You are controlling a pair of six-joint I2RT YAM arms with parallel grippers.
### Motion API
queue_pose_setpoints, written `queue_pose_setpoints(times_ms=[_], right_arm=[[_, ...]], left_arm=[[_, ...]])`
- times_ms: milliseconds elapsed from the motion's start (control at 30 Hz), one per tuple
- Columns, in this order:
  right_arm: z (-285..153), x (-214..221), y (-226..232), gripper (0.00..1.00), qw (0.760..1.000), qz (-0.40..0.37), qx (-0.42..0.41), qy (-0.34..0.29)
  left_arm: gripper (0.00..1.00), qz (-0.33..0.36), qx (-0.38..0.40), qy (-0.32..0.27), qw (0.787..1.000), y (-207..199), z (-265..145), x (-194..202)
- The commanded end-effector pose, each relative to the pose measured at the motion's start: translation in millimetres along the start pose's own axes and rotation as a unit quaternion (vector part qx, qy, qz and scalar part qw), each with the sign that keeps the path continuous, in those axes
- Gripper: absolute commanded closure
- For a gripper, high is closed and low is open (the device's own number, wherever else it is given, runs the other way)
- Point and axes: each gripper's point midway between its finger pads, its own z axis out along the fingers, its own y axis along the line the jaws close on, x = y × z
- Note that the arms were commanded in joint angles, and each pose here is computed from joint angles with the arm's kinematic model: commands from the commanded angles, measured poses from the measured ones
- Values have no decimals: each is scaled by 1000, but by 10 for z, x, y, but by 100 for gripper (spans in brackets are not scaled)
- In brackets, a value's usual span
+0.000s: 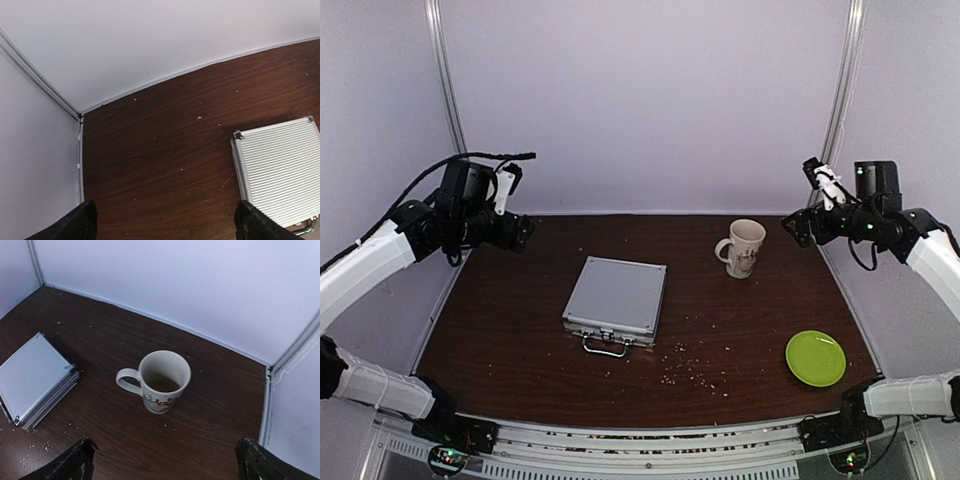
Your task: Pack up texas hold em set
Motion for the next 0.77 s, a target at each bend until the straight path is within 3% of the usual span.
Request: queue_pose_setpoints(times_ms=[0,233,733], right_arm=[[-130,-126,-443,0,989,81,95,-78],[-287,-198,-606,1,984,100,104,-106],[-407,-440,-512,0,988,91,57,-111]], left_arm=[[2,-27,-70,-20,997,360,53,-77],[2,-41,-103,-63,992,484,7,-84],[2,-32,-98,-51,993,459,20,9]])
